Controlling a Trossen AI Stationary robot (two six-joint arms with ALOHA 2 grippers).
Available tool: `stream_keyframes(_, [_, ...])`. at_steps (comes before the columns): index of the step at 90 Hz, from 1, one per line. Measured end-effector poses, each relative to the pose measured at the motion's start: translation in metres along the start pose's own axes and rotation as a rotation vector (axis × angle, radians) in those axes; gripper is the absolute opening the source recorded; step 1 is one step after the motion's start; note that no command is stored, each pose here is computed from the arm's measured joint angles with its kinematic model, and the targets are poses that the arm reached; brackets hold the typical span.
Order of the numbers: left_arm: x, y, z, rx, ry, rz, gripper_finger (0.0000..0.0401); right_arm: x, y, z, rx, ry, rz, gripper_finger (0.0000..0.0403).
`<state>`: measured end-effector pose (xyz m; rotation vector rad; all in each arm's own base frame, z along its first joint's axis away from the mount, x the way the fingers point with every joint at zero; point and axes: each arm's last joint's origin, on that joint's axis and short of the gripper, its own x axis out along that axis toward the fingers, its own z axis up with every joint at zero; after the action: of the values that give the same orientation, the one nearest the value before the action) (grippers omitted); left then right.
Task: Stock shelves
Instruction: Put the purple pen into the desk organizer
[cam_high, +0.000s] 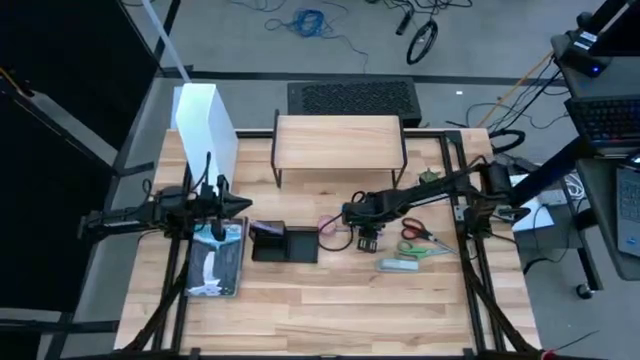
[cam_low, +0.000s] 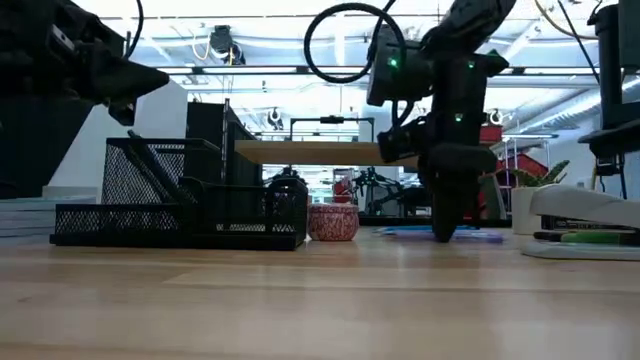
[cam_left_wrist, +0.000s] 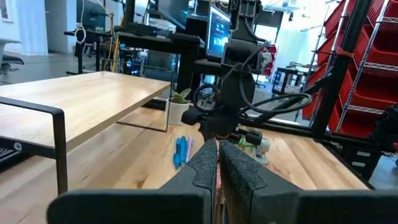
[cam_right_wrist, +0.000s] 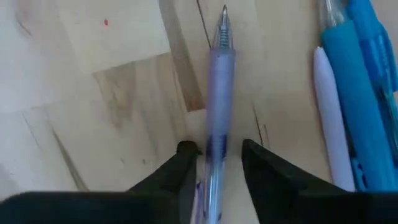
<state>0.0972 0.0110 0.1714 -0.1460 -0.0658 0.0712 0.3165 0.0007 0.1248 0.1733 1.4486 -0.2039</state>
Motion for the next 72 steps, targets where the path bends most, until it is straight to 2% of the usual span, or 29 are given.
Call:
stream_keyframes(6, [0.0,0.0,0.0,0.0,0.0,0.0,0.0004,0.003,0.001,0.001,0.002,0.01,0.021,0.0028])
stream_keyframes(10, [0.0,0.0,0.0,0.0,0.0,0.0,0.0004,0.003,0.001,0.001,0.003,0.011,0.022,0.0016])
stream_keyframes(28, [0.0,0.0,0.001,0.001,-0.014,-0.003,0.0004,-0.006,0.0,-0.001,0.015,-0.021,0.032,0.0008])
stream_keyframes(59, [0.0,-0.001,0.003,0.002,-0.031,-0.005,0.0004,-0.063,-0.003,-0.011,0.052,-0.153,0.085,0.0002])
stream_keyframes(72, [-0.001,-0.001,0.008,0.003,-0.043,-0.007,0.0004,-0.091,-0.005,-0.013,0.059,-0.292,0.11,0.0001])
